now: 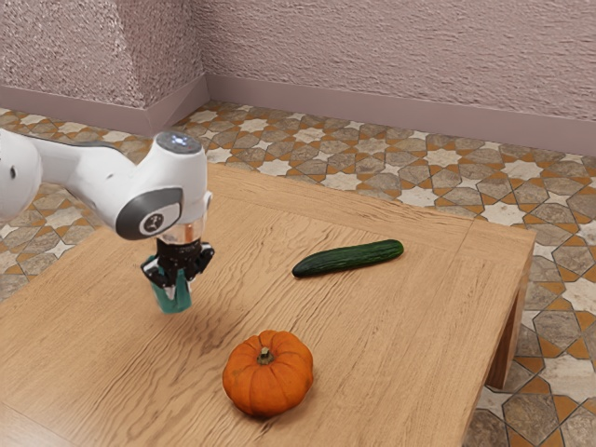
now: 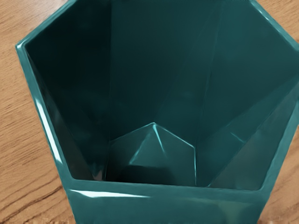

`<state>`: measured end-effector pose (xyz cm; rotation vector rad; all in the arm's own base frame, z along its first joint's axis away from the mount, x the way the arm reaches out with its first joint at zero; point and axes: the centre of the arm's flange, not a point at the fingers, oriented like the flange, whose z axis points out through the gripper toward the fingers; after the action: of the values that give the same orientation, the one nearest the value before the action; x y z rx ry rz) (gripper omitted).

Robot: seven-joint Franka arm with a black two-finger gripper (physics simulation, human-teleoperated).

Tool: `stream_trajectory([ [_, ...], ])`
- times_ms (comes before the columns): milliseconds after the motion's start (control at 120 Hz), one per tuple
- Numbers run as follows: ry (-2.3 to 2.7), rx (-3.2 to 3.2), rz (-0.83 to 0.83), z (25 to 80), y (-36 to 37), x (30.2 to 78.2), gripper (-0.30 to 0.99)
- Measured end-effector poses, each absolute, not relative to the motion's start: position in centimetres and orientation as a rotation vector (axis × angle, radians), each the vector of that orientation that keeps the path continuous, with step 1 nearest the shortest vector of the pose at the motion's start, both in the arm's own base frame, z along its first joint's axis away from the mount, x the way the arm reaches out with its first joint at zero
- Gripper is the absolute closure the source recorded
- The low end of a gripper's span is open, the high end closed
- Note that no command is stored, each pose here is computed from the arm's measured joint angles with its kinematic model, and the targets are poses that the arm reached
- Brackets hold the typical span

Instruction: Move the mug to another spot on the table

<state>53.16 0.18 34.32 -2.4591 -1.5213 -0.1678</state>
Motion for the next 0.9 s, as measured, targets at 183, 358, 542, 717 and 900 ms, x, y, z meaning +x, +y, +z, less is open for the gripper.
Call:
stream_trajectory([
  [183, -1.563, -2.450, -0.204, 34.2, -1.3, 53.3, 0.61],
  [358, -1.560, -2.464, -0.251, 33.4, -4.3, 53.5, 0.62],
  [542, -1.528, -2.464, -0.345, 32.6, -6.3, 53.8, 0.61],
  [717, -1.554, -2.449, -0.411, 32.0, -6.7, 54.2, 0.62],
  [900, -1.590, -2.437, -0.423, 30.5, -7.8, 54.4, 0.62],
])
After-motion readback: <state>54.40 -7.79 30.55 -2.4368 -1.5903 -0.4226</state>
